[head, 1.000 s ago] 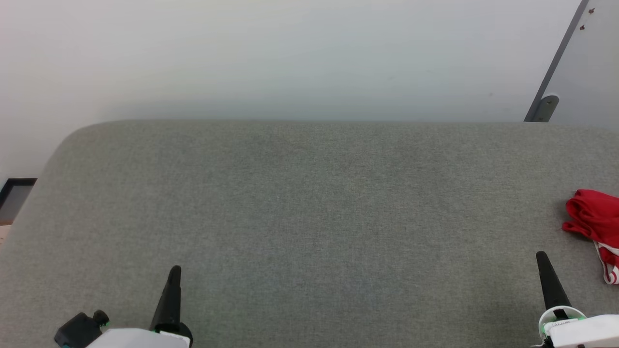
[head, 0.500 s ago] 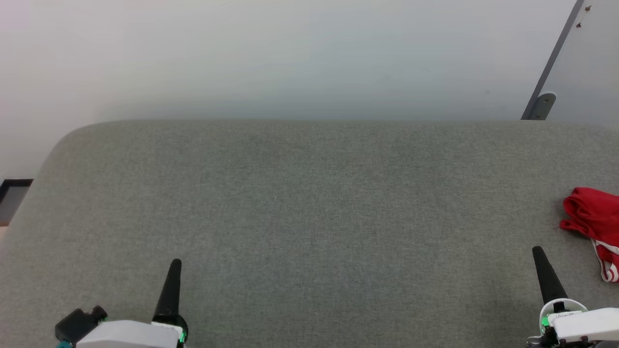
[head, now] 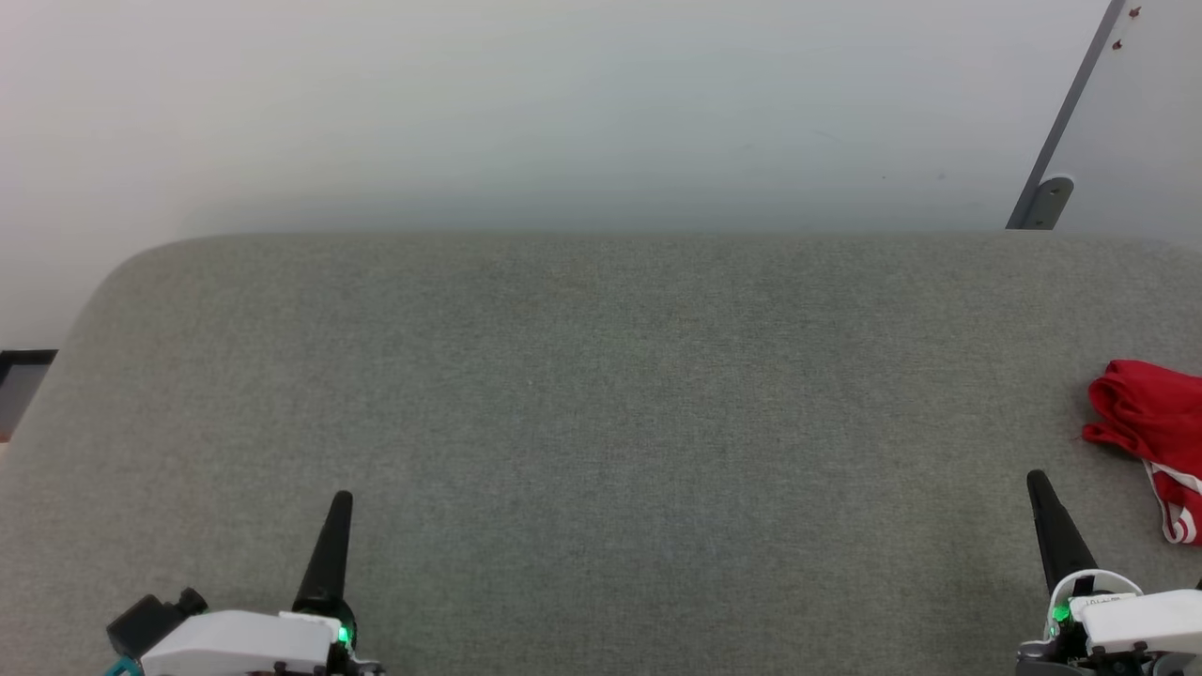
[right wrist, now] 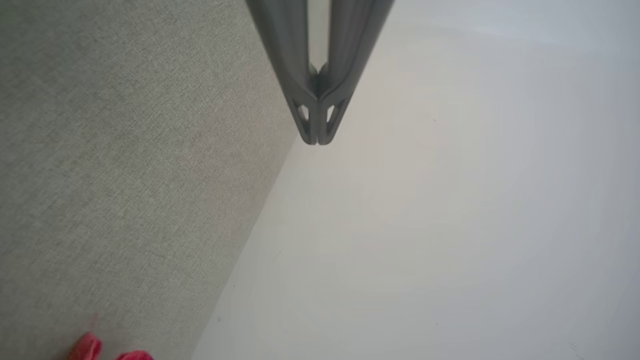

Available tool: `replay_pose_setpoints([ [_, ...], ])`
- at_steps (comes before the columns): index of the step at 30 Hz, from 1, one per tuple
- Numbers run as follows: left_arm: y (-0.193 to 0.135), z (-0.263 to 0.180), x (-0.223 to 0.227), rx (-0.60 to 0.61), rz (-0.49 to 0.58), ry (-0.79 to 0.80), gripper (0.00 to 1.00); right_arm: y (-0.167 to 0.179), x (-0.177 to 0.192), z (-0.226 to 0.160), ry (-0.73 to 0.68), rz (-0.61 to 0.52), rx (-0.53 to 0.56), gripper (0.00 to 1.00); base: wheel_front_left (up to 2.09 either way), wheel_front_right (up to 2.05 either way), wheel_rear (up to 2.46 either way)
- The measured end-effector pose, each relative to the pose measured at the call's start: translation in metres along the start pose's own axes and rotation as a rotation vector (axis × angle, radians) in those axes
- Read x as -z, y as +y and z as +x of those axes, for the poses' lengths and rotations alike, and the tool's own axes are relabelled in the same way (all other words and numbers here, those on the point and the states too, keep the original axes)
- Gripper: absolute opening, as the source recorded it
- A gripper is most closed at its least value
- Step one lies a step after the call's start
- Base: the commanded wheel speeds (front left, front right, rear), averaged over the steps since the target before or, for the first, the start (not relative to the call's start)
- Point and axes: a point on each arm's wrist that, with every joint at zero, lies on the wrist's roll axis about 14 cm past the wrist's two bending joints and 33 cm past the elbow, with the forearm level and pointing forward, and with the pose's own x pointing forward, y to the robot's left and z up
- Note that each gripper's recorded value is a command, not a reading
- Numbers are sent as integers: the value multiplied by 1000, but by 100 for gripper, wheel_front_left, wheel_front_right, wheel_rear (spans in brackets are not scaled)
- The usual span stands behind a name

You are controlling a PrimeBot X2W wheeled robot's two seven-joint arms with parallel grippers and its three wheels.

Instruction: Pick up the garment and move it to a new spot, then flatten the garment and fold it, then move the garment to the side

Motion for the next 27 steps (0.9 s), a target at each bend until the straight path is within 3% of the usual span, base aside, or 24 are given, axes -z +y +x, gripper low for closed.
replay_pose_setpoints([
  [27,-8,12,4,20,-215,23,0,-2,0,5,-5,196,1,0,0,0,0],
])
